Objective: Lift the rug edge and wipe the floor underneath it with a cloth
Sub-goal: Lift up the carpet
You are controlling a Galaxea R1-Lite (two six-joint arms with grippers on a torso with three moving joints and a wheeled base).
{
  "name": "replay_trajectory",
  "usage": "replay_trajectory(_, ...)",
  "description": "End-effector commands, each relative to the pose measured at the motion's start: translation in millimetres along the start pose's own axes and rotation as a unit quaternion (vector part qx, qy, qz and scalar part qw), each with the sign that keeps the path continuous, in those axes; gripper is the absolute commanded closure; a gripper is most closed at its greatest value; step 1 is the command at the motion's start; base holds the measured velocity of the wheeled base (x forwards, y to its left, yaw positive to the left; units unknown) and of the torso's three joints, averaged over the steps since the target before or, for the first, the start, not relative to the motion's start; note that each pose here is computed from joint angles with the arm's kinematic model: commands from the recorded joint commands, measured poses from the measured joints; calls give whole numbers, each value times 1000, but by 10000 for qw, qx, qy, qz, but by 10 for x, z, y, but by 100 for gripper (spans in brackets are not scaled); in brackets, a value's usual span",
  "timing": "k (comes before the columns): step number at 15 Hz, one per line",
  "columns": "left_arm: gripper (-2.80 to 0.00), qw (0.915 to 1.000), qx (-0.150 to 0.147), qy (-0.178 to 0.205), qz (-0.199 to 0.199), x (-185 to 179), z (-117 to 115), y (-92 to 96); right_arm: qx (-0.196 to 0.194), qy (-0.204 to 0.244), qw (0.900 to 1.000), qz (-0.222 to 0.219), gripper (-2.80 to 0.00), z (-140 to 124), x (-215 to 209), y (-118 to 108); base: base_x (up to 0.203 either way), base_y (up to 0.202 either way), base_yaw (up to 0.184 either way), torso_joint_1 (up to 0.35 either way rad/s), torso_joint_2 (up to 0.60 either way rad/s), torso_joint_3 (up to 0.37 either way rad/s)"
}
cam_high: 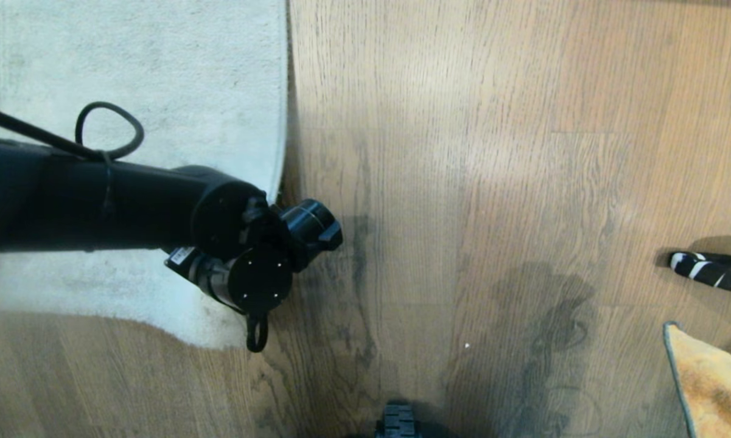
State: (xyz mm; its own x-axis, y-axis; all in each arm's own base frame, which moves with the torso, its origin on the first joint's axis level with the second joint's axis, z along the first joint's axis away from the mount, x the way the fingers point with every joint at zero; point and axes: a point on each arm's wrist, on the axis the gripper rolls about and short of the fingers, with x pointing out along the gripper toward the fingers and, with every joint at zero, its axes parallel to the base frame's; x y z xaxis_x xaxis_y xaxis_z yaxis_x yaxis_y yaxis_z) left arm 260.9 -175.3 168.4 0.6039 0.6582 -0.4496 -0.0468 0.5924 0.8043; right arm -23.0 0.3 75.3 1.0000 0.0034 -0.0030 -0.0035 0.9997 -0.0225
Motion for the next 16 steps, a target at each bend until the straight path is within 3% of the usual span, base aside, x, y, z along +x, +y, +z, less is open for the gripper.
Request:
replay_trajectory(1, -280, 9999, 150, 10, 42, -19, -83, -67, -2, 8, 10000, 4, 0, 0, 1, 0, 0, 0, 0, 0, 0, 0)
replay_trajectory(16, -280, 9998, 198, -21, 20, -66, -181, -96, -2, 8, 10000, -1, 0, 0, 1, 0, 0, 0, 0, 0, 0, 0)
